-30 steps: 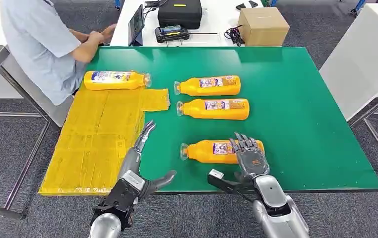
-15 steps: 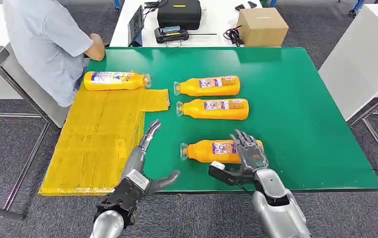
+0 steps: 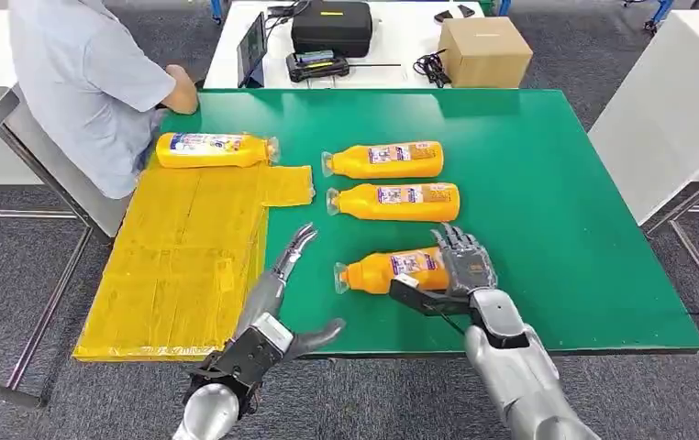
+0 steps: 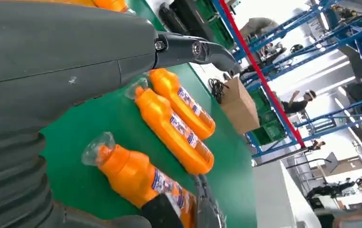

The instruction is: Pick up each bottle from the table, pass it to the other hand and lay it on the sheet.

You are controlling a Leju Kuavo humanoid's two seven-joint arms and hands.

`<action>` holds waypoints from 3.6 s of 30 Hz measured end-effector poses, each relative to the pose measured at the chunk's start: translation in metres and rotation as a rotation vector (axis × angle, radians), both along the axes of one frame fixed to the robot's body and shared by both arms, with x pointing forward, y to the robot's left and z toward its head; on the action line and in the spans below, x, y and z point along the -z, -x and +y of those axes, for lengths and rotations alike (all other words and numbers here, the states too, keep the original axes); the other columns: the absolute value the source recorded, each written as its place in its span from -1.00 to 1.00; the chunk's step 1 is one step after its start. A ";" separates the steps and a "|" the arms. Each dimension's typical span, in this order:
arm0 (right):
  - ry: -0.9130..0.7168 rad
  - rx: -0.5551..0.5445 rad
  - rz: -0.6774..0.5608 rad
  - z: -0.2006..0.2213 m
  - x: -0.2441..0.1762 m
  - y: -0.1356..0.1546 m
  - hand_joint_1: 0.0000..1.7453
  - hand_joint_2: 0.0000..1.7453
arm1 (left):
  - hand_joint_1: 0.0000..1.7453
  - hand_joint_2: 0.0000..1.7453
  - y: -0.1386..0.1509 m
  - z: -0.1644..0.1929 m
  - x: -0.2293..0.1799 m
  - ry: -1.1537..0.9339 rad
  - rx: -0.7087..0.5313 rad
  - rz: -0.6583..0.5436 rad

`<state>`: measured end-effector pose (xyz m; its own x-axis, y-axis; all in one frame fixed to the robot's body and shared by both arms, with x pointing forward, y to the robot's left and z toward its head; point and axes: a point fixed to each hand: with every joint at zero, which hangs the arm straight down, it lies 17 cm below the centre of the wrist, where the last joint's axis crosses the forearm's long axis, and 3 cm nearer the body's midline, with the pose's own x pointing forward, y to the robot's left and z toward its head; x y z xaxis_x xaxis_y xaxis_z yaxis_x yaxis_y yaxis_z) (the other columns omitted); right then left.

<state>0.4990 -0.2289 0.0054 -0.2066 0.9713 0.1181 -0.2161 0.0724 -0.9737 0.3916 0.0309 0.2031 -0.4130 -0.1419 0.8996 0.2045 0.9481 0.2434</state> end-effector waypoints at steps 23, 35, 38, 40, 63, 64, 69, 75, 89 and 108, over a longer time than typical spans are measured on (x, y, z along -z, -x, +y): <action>-0.036 -0.088 0.214 -0.054 0.038 0.006 1.00 1.00 | -1.00 1.00 -0.002 -0.014 0.000 0.017 0.039 -0.007; -0.635 -0.066 0.231 -0.009 0.000 0.023 1.00 1.00 | -1.00 1.00 -0.026 0.015 0.031 0.396 -0.011 0.267; -0.726 -0.096 0.191 0.016 -0.020 0.022 1.00 1.00 | -1.00 1.00 -0.031 0.025 0.044 0.511 -0.036 0.334; -0.771 -0.116 0.170 0.036 -0.034 0.024 1.00 1.00 | -1.00 1.00 -0.032 0.036 0.051 0.559 -0.070 0.333; -1.013 -0.400 0.142 0.190 -0.117 0.054 1.00 1.00 | -1.00 1.00 -0.036 0.018 0.068 0.660 0.042 0.397; -1.013 -0.403 0.147 0.193 -0.116 0.056 1.00 1.00 | -1.00 1.00 -0.036 0.018 0.068 0.660 0.042 0.398; -1.001 -0.423 0.181 0.207 -0.108 0.062 1.00 1.00 | -1.00 1.00 -0.039 0.017 0.068 0.670 0.050 0.403; -0.989 -0.441 0.210 0.220 -0.101 0.068 1.00 1.00 | -1.00 1.00 -0.042 0.016 0.067 0.676 0.055 0.403; -0.898 -0.480 0.246 0.255 -0.076 0.083 1.00 1.00 | 1.00 1.00 -0.054 0.039 0.054 0.709 -0.023 0.329; -1.002 -0.459 0.318 0.264 -0.073 0.087 -1.00 1.00 | 1.00 1.00 -0.057 0.048 0.040 0.586 -0.090 0.221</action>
<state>0.4122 0.0352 0.0786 -0.3391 0.2520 0.9064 -0.6486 0.6353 -0.4192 0.4485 0.0784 0.1630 -0.2181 0.3751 0.9009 0.1042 0.9268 -0.3607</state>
